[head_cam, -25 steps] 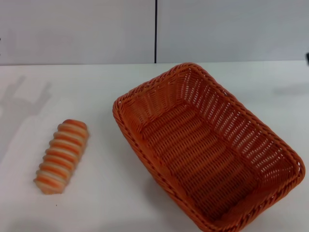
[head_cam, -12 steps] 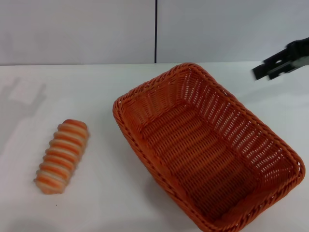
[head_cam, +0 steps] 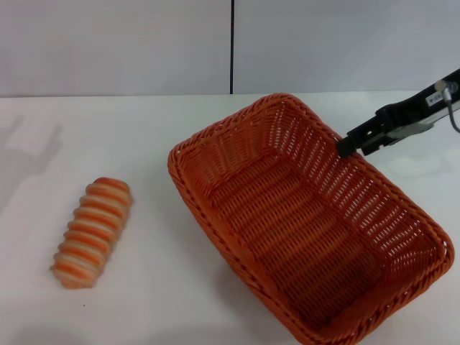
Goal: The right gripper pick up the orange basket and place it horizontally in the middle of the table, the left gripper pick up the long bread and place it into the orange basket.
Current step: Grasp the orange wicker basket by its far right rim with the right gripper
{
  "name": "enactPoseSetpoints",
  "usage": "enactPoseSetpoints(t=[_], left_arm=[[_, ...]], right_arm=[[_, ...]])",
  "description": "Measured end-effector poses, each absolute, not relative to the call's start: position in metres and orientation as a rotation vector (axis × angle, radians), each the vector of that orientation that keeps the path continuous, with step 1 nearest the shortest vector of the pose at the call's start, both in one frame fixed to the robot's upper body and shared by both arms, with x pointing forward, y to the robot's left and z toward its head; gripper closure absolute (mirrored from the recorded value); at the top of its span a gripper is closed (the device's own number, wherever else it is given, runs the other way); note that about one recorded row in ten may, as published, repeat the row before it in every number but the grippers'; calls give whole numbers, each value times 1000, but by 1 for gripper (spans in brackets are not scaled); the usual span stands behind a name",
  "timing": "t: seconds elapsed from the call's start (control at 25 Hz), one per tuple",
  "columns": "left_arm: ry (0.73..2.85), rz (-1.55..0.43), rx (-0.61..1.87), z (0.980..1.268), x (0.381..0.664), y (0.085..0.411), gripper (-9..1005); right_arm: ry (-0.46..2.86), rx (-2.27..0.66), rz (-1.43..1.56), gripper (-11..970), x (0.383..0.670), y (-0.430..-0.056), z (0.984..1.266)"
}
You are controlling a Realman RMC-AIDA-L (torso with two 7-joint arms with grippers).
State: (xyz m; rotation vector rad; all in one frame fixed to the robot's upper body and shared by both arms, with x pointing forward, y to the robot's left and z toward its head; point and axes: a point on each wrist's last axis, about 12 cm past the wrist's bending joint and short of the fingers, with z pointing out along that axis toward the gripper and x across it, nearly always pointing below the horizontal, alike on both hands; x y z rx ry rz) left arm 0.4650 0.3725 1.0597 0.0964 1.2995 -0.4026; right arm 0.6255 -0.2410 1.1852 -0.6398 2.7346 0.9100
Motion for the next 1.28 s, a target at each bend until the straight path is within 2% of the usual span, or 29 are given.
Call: enactPoseSetpoints(t=[0.28, 0.92, 1.28], left_arm=[[1308, -405, 94, 1059, 464, 374, 187], [1296, -424, 102, 1061, 468, 369, 187], [1294, -438, 97, 1061, 468, 369, 188]], right_arm=[[2701, -631, 840, 381, 625, -249, 1195], [2722, -617, 874, 399, 625, -244, 1156], [2661, -663, 868, 410, 627, -226, 1139]])
